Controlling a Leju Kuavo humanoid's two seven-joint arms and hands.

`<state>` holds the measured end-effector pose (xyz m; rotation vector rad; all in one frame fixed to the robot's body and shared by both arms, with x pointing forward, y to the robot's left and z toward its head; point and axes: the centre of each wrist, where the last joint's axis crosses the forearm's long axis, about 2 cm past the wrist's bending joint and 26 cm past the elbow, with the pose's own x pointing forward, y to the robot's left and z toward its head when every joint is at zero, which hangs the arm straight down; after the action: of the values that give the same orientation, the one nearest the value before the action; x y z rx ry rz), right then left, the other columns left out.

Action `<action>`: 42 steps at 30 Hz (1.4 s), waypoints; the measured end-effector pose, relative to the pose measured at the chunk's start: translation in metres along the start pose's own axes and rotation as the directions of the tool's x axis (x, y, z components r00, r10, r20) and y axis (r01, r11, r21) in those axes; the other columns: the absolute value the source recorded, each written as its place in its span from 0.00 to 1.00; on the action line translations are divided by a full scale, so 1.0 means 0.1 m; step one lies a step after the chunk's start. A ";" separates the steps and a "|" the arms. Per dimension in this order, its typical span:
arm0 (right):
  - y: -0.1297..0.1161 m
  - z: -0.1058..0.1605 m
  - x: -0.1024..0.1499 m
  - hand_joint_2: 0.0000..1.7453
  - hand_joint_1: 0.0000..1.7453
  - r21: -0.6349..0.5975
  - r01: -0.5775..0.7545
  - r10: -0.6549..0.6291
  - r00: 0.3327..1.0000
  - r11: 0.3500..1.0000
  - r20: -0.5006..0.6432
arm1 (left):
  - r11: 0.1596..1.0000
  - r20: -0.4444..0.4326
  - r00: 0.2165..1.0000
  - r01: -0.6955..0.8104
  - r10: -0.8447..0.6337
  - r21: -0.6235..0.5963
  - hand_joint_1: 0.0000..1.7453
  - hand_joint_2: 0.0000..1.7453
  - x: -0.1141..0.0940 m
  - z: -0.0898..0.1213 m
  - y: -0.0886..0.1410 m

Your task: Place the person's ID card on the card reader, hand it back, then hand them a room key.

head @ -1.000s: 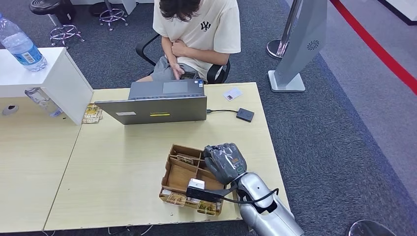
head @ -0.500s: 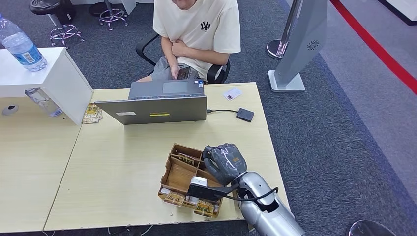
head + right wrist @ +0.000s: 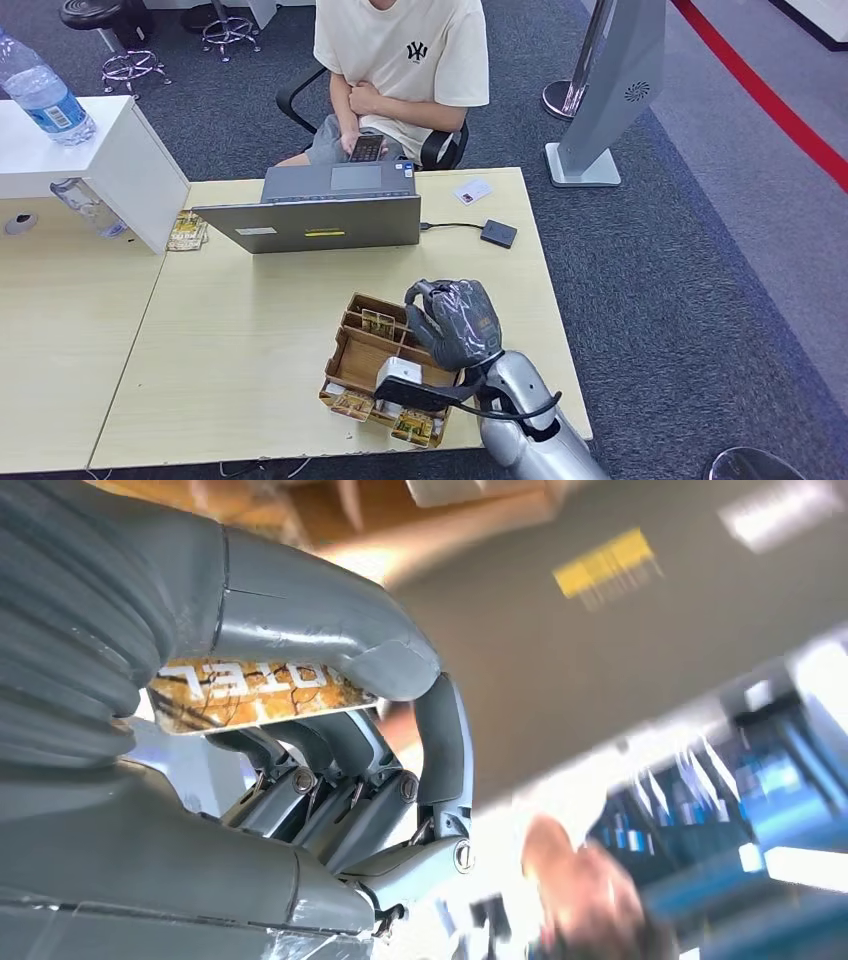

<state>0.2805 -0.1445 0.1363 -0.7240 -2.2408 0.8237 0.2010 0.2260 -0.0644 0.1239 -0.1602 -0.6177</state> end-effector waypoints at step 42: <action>-0.36 -0.19 0.11 1.00 1.00 -0.301 -0.041 0.043 0.999 0.953 0.001 | 0.999 -0.004 0.999 0.039 -0.039 0.005 0.00 0.00 0.37 0.14 -0.26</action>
<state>0.2771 -0.1537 0.1771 -0.9127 -2.3930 0.5072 0.2134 0.1820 -0.0505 0.1334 -0.1561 -0.6558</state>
